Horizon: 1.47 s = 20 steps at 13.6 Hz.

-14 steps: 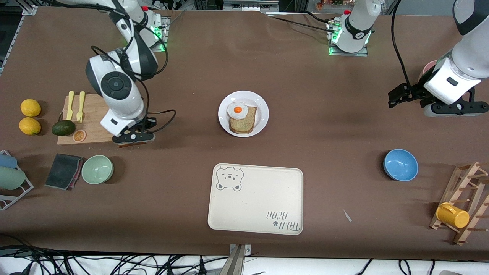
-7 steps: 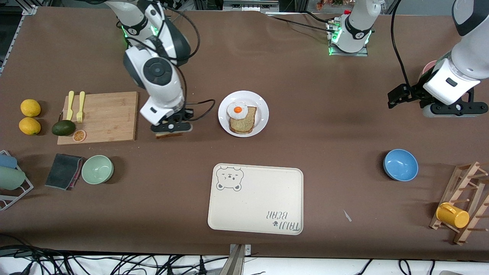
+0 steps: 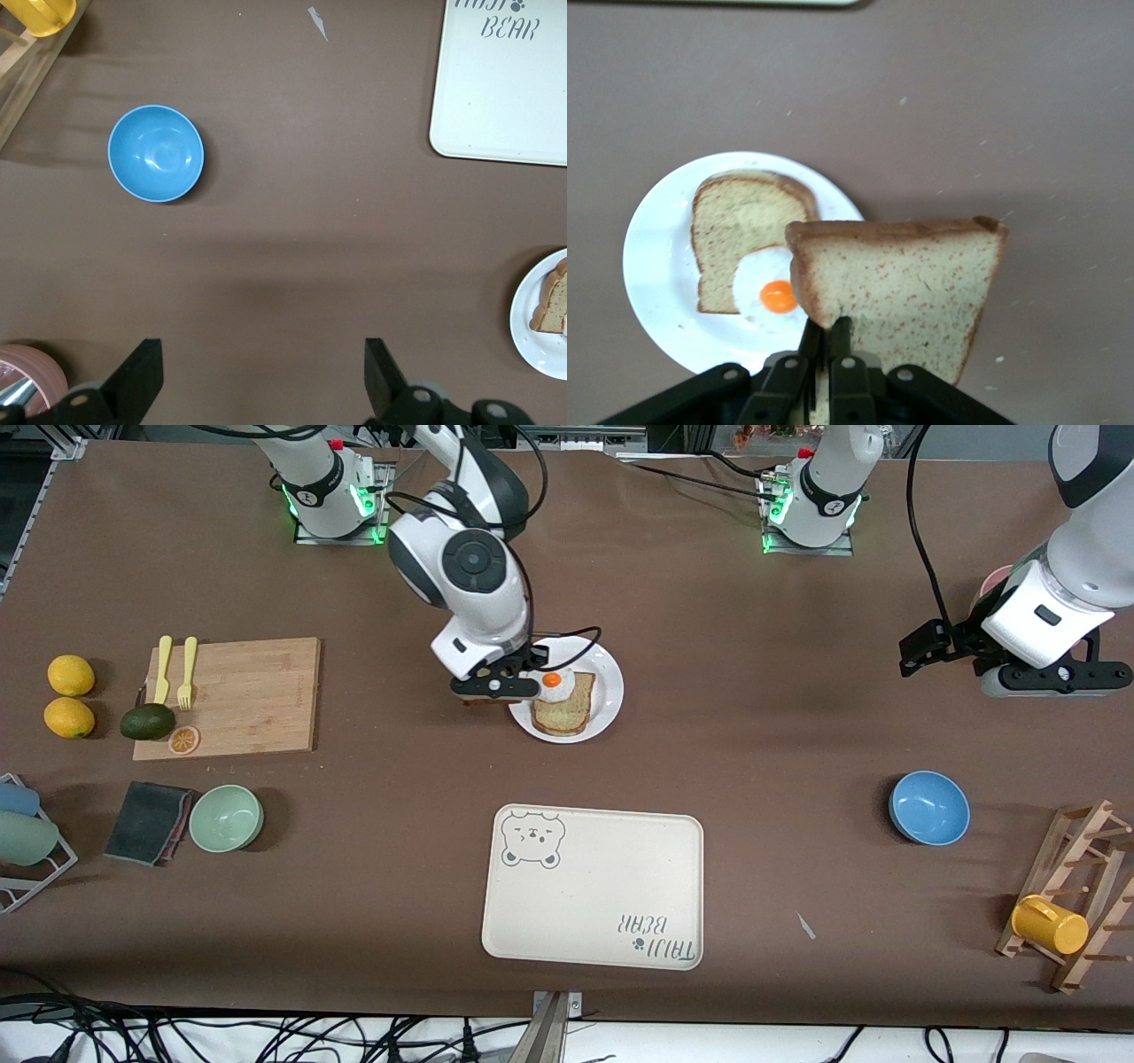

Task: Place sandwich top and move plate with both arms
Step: 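Carry the bread slice with the right gripper onto the egg plate, then release the bread with the right gripper while the left gripper reaches the plate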

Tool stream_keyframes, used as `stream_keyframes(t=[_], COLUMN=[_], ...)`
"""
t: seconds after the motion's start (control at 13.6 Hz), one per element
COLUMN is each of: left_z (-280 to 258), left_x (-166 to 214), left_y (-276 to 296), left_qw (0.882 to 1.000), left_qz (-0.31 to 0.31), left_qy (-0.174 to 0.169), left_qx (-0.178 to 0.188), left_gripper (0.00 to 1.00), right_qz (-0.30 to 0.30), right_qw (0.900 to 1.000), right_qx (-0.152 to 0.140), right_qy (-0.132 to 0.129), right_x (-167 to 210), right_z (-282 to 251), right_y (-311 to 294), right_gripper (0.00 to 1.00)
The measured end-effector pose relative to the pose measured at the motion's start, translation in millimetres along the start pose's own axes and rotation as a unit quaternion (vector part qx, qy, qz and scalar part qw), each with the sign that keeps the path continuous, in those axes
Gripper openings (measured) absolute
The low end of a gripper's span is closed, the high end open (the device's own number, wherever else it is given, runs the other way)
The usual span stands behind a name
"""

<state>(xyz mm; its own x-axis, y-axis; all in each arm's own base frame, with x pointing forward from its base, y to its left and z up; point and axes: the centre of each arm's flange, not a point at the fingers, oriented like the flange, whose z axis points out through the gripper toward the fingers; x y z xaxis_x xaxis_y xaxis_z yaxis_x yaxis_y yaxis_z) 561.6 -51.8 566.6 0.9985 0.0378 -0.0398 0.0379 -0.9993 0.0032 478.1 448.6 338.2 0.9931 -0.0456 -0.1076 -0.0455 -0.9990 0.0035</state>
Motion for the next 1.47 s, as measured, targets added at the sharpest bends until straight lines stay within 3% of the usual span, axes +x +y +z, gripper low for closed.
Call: stream_keyframes(t=[0.51,0.81,1.32,1.4,1.47], left_z=[0,0,0,1,4], left_x=[0,0,0,1,2], left_y=[0,0,0,1,2], left_qw=[1.0,1.0,1.0,1.0,1.0], left_qz=[0.0,0.0,0.0,0.0,0.002], left_qy=[0.0,0.0,0.0,-0.001,-0.004], left_qx=[0.0,0.0,0.0,0.0,0.0], left_gripper=[1.0,1.0,1.0,1.0,1.0], right_qz=[0.028,0.03,0.035,0.035,0.037], right_qw=[0.999,0.999,0.997,0.997,0.996], right_qx=[0.032,0.033,0.061,0.066,0.069], right_qy=[-0.001,-0.002,0.022,0.026,0.031], right_x=[-22,-21,-8,-6,-3], right_z=[65,75,54,48,40], right_y=[-53,-56,-62,-64,-64], right_gripper=[0.07,0.1,0.81,0.9,0.9])
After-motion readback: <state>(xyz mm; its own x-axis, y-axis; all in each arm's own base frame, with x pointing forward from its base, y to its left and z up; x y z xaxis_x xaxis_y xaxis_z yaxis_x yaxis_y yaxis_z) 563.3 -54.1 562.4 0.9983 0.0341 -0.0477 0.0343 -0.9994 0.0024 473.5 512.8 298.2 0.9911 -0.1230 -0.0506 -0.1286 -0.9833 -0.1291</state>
